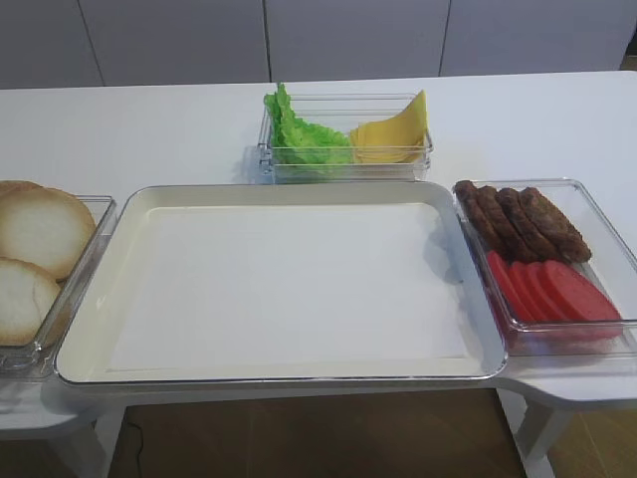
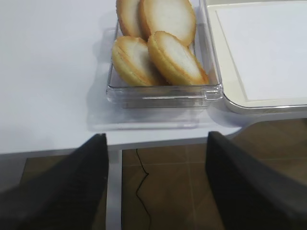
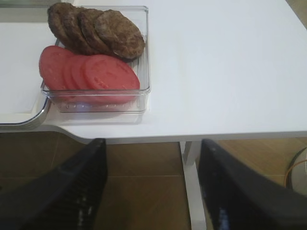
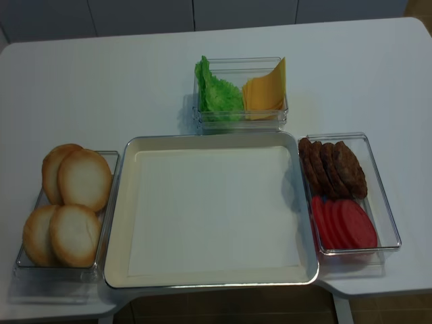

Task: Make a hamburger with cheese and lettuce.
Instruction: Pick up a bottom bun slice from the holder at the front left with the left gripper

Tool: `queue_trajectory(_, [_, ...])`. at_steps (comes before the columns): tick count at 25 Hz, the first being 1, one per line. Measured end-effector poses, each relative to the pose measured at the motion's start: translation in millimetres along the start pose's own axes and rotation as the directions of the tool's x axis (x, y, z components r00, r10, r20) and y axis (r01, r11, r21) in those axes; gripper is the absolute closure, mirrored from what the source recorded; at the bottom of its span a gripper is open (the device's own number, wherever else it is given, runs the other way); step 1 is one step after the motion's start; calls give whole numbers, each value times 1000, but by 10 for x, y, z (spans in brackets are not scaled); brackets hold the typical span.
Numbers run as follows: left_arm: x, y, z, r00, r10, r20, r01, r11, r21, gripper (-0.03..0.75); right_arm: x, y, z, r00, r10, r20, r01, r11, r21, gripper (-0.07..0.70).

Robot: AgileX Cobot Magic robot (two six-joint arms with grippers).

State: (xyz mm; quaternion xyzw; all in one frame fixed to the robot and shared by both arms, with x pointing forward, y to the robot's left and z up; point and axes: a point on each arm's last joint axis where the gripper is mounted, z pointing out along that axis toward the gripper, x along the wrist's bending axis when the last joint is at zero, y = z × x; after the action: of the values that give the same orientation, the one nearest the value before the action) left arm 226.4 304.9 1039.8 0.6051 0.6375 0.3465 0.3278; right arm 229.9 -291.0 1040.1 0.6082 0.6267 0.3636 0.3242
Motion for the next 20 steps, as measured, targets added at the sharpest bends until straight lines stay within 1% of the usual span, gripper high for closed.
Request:
queue_trajectory(5, [-2,0,0,1000,-3,3,3,1000,0,244,0,0,0,1000,0,0,0,1000,0,157])
queue_trajectory(8, [-21,-1,0,999,-32,23,32,999,2,244,0,0,0,1000,0,0,0,1000,0,157])
queue_trajectory(11, [-20,6,-10,999,-34,23,34,999,-2,244,0,0,0,1000,0,0,0,1000,0,157])
queue_trajectory(12, [-18,29,-37,999,-40,22,40,999,-18,244,0,0,0,1000,0,0,0,1000,0,157])
queue_trajectory(15, [-10,145,-182,996,-89,27,92,990,-104,245,0,0,0,1000,0,0,0,1000,0,157])
queue_trajectory(17, [10,222,-252,993,-116,13,117,984,-135,251,0,0,0,1000,4,0,-4,1000,0,157])
queue_trajectory(20, [32,409,-249,990,-139,-16,136,983,-123,265,0,0,0,1000,4,0,-4,1000,0,157])
